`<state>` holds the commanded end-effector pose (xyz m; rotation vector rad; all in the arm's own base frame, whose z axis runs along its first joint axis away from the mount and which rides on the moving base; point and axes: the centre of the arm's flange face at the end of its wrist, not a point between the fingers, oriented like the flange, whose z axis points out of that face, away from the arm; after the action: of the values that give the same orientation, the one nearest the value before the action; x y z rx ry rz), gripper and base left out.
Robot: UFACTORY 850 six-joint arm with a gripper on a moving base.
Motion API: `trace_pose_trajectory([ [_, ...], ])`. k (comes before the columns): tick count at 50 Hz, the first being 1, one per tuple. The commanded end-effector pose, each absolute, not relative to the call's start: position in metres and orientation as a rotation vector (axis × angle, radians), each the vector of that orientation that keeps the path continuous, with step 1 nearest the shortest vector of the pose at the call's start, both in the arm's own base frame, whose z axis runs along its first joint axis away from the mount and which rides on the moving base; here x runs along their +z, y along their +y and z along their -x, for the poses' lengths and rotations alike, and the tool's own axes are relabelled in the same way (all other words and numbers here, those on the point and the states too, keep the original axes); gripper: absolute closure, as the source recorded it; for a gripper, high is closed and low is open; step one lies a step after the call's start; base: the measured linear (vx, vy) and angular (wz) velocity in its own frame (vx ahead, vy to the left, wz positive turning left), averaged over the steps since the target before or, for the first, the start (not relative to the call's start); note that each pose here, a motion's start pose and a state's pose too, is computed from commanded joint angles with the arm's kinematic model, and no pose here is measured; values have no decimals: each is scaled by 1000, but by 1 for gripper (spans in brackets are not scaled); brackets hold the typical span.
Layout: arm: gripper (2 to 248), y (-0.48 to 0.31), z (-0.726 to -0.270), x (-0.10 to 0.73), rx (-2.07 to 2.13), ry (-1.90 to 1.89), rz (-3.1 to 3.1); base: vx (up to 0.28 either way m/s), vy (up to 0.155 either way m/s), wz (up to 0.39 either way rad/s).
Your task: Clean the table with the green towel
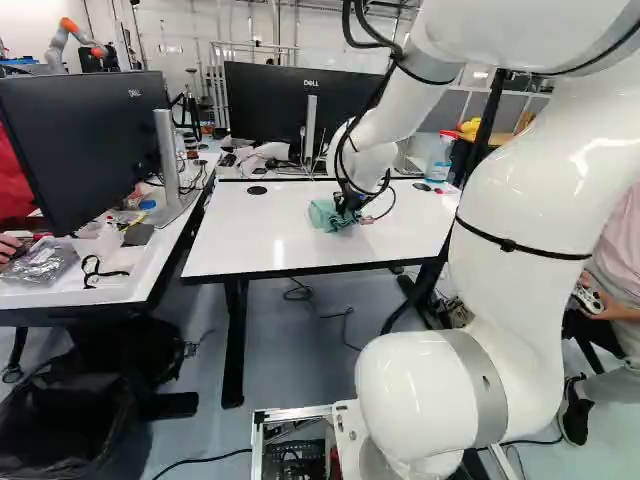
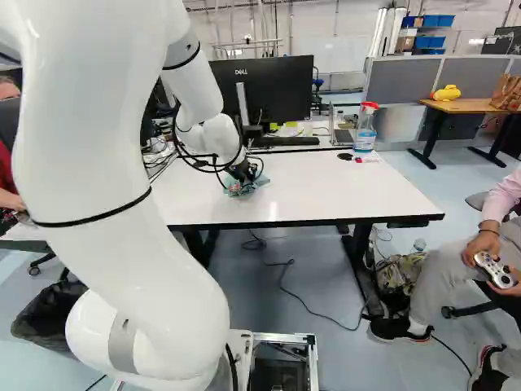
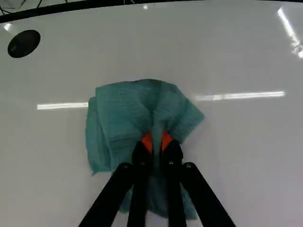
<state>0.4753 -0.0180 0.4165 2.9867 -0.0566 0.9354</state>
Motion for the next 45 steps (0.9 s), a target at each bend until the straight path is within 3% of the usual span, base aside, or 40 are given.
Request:
trace_pose_trajectory([
  [45,208,-83,-453,416,914,-266,-2938,0,0,0],
])
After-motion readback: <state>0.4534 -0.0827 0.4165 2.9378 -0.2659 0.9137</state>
